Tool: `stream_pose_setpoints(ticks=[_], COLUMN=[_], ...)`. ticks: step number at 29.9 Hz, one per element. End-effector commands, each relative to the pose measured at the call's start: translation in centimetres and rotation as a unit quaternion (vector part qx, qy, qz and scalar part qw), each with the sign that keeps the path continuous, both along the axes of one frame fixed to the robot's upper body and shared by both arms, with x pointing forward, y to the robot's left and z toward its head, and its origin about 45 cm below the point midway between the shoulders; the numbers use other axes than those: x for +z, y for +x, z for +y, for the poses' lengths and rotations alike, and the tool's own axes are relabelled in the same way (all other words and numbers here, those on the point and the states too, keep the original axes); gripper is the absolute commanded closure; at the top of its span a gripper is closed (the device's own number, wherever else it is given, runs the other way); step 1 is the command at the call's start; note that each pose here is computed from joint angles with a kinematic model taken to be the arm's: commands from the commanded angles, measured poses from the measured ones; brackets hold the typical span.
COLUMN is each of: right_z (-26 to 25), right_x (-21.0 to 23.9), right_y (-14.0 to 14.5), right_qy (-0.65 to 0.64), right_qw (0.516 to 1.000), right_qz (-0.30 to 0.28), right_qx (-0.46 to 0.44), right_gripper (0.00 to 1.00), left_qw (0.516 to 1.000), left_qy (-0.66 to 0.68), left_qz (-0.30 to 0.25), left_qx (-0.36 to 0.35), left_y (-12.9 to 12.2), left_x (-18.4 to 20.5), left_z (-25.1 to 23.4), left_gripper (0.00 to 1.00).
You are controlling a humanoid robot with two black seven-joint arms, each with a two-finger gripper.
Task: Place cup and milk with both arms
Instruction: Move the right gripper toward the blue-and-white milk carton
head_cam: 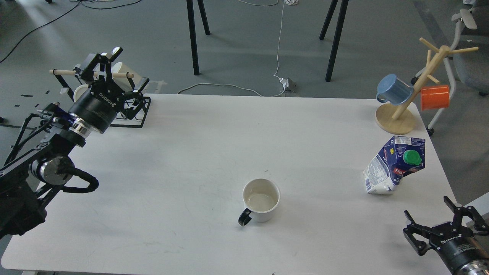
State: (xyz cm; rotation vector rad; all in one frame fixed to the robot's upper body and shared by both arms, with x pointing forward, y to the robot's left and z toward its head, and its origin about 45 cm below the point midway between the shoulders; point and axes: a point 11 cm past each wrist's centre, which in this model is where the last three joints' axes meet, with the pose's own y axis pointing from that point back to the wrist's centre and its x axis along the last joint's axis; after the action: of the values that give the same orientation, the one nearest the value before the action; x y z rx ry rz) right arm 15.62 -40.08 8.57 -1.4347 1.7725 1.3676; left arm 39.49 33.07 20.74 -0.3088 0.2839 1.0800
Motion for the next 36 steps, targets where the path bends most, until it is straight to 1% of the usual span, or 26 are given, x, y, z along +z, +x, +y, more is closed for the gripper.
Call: stream_pose_setpoints(ticks=[1, 5, 12, 16, 22, 27, 36], right_z=[1.6, 2.5, 1.6, 1.7, 1.7, 1.9, 3.0], right_x=[-0.7, -0.7, 0.0, 0.1, 0.0, -0.5, -1.3], right_y=[0.8, 1.8, 3.8, 4.5, 4.4, 4.5, 5.8], right_qy=[0.015, 0.025, 0.01, 0.006, 0.005, 0.007, 0.017], right_qw=[1.0, 1.0, 0.999, 0.999, 0.999, 0.999, 0.999], right_qz=[-0.005, -0.017, -0.039, -0.043, -0.042, -0.041, -0.05], right_qx=[0.01, 0.008, 0.006, 0.011, 0.013, 0.008, -0.001], right_gripper=[0.02, 0.02, 0.02, 0.02, 0.02, 0.02, 0.02], left_qw=[1.0, 1.0, 0.999, 0.999, 0.998, 0.998, 0.997], left_qy=[0.003, 0.006, 0.01, 0.01, 0.018, 0.017, 0.023], left_qz=[0.008, 0.018, 0.029, 0.031, 0.04, 0.042, 0.05], left_qx=[0.002, 0.011, 0.018, 0.02, 0.034, 0.033, 0.046], left_y=[-0.4, -0.8, -1.4, -1.4, -1.6, -1.6, -1.8], left_x=[-0.6, -1.5, -2.4, -2.6, -3.3, -3.5, -4.2], left_z=[0.3, 0.9, 1.5, 1.6, 2.6, 2.4, 3.3], left_gripper=[0.05, 0.05, 0.03, 0.03, 0.03, 0.03, 0.03])
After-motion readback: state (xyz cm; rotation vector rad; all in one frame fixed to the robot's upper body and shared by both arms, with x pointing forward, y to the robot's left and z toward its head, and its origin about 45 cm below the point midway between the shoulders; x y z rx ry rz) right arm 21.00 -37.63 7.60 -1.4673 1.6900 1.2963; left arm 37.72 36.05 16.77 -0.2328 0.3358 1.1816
